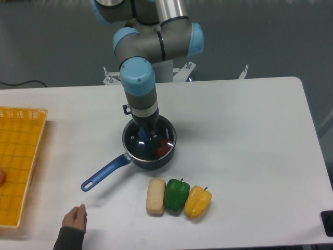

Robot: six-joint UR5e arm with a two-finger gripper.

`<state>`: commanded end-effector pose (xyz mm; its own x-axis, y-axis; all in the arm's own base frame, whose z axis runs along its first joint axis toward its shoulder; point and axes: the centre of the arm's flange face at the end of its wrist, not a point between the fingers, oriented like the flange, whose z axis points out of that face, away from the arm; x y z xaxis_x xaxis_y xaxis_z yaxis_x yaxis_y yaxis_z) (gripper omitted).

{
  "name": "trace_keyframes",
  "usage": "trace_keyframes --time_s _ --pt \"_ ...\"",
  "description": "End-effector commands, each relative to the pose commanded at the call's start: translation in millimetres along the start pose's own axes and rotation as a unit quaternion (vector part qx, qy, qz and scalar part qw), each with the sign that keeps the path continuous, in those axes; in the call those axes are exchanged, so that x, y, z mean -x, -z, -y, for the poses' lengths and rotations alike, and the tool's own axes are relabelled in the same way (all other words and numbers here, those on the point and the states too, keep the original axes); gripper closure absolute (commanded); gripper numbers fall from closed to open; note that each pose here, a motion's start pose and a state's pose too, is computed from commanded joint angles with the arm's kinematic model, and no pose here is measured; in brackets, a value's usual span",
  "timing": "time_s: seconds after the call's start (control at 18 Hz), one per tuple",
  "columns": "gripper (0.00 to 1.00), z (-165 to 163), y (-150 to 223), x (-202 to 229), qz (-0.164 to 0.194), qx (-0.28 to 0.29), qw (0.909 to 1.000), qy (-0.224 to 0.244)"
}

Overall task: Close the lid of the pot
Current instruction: 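Open the gripper and lift it away from the lid knob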

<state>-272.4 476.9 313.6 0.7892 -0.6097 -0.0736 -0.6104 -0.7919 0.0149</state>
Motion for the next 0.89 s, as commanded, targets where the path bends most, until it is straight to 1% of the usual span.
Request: trace_keyframes --time_s 0.11,0.28,0.39,0.61,0.78,0.83,0.89 --pt "0.00 -8 10 1 0.000 0.000 1.0000 0.007" --pt "0.00 -25 27 13 0.009 0.000 0.9998 0.020" --pt "0.00 -30 40 23 0.015 0.001 0.9996 0.026" --pt "0.00 -51 57 36 -0.006 0.005 0.9990 0.045" --pt "0.00 -73 63 44 -0.009 0.009 0.9979 0.063" --pt "0.00 -81 63 45 -0.012 0.009 0.9978 0.065" --pt "0.00 -86 65 46 -0.017 0.010 0.9985 0.052"
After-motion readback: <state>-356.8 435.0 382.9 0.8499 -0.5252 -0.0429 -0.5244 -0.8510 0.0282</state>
